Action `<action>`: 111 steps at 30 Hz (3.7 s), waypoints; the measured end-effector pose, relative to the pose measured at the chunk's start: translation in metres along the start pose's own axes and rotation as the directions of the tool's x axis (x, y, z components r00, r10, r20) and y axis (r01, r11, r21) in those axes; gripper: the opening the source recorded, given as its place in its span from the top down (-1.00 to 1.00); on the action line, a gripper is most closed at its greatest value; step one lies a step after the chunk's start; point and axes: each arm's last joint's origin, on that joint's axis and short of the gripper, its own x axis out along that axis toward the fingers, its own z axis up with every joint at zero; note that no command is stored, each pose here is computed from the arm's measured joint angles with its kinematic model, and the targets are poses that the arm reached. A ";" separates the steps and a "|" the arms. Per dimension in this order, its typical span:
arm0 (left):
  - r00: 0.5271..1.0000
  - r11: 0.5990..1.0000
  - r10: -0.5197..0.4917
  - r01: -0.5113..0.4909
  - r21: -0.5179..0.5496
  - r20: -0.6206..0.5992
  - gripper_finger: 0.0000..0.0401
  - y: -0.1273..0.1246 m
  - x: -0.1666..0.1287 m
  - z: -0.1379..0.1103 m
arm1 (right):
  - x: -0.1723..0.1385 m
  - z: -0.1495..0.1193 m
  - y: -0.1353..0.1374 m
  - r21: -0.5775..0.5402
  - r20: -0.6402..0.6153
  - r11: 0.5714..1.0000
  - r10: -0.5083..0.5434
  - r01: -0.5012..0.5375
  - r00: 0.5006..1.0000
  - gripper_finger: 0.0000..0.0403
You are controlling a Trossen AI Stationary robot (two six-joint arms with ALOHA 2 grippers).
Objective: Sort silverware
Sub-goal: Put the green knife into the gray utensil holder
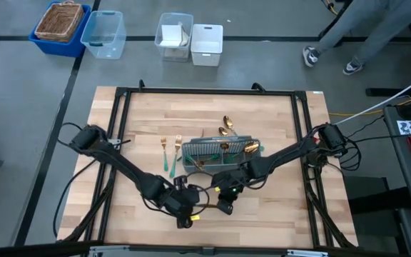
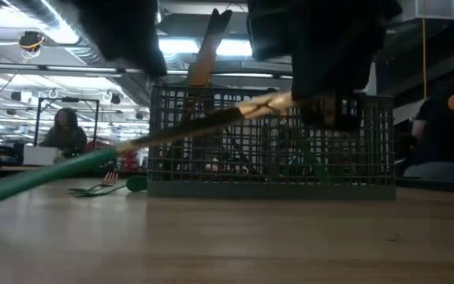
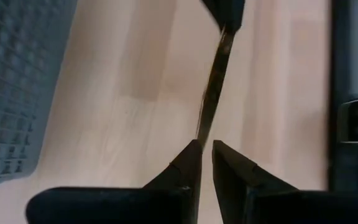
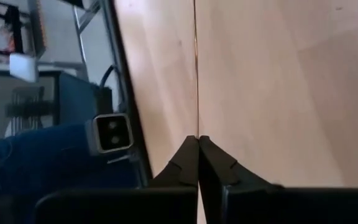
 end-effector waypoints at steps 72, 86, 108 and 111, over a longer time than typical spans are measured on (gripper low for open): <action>0.942 0.982 0.094 -0.142 0.127 0.323 0.86 0.058 -0.132 0.034 | -0.207 0.089 0.084 0.098 -0.130 0.964 -0.234 0.247 0.964 1.00; 0.943 0.990 0.082 -0.115 0.085 0.322 0.86 0.055 -0.132 0.033 | -0.193 0.080 0.098 -0.031 -0.161 0.982 -0.188 0.185 0.969 1.00; 0.931 0.996 0.027 -0.054 0.065 0.364 0.86 0.052 -0.152 0.028 | -0.182 0.087 0.117 -0.139 -0.043 0.976 -0.174 0.167 0.984 1.00; 0.924 0.997 0.011 -0.040 0.068 0.382 0.86 0.054 -0.158 0.029 | -0.183 0.089 0.113 -0.132 -0.023 0.970 -0.211 0.206 0.977 1.00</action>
